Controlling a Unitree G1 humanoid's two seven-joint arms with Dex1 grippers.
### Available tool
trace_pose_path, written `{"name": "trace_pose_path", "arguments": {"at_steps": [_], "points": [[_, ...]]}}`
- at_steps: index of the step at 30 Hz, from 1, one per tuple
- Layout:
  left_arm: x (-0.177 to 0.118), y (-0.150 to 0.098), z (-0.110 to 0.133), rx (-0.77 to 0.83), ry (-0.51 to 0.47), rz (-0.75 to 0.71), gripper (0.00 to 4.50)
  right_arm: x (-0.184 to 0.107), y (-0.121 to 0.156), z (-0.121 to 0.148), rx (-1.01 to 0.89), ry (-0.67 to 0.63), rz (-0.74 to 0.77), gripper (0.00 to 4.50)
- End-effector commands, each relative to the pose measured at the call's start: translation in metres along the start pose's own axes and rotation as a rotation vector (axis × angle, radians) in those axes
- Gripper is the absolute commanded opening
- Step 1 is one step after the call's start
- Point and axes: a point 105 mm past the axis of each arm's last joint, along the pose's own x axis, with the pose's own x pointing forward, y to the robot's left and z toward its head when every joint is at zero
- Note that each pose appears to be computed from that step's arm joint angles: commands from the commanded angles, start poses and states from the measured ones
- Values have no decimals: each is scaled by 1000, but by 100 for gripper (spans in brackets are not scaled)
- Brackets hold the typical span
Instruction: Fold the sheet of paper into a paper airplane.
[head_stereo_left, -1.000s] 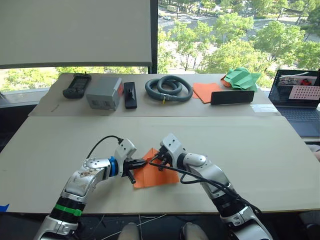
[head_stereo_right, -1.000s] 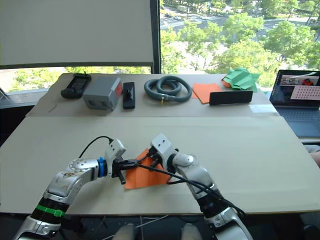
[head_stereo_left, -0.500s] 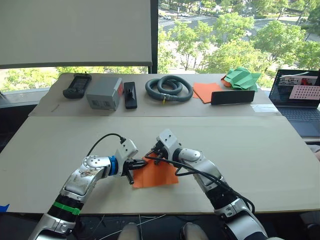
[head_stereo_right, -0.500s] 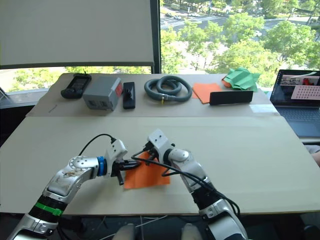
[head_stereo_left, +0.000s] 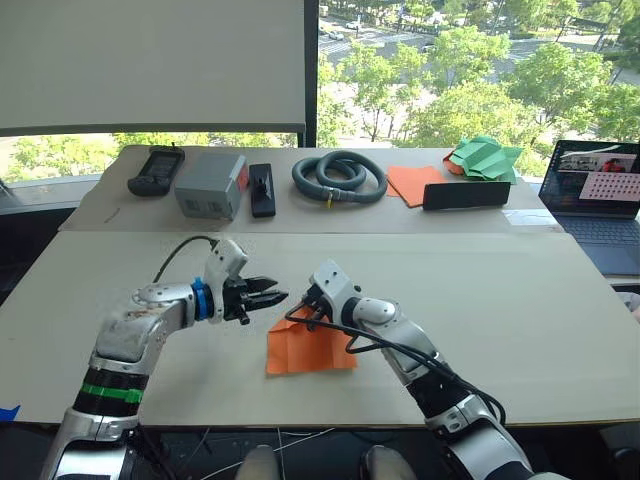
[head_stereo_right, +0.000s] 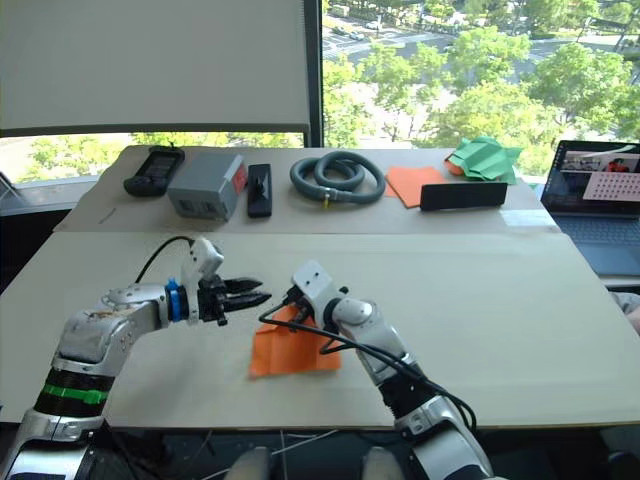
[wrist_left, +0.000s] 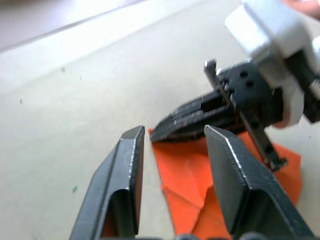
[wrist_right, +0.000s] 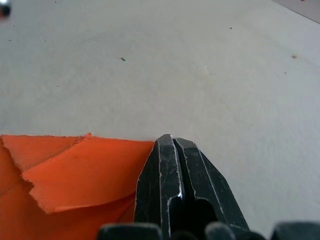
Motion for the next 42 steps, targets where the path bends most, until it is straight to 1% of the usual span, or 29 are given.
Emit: {"name": "trace_pose_path", "arguments": {"at_steps": [1, 3, 4, 10, 15, 21, 26, 32, 42], "points": [[12, 4, -18, 29, 83, 5, 74, 2, 3, -7, 1, 30, 9, 0], [21, 10, -33, 46, 144, 33, 6, 2, 2, -7, 1, 32, 7, 0], [25, 10, -37, 49, 156, 34, 2, 2, 2, -7, 0, 31, 7, 0], [43, 10, -47, 58, 177, 18, 2, 0, 0, -8, 0, 36, 0, 0], [48, 10, -51, 70, 194, 12, 2, -2, 1, -9, 3, 41, -2, 0], [51, 8, -74, 99, 279, -1, 2, -3, 2, -10, 12, 46, -6, 0], [49, 1, -90, 167, 341, -47, 2, -2, 3, -10, 19, 50, -5, 0], [47, -2, -91, 182, 347, -66, 2, -2, 4, -10, 23, 51, -3, 0], [23, -10, -120, 181, 440, -102, 2, -1, 6, -10, 37, 51, 0, 0]]}}
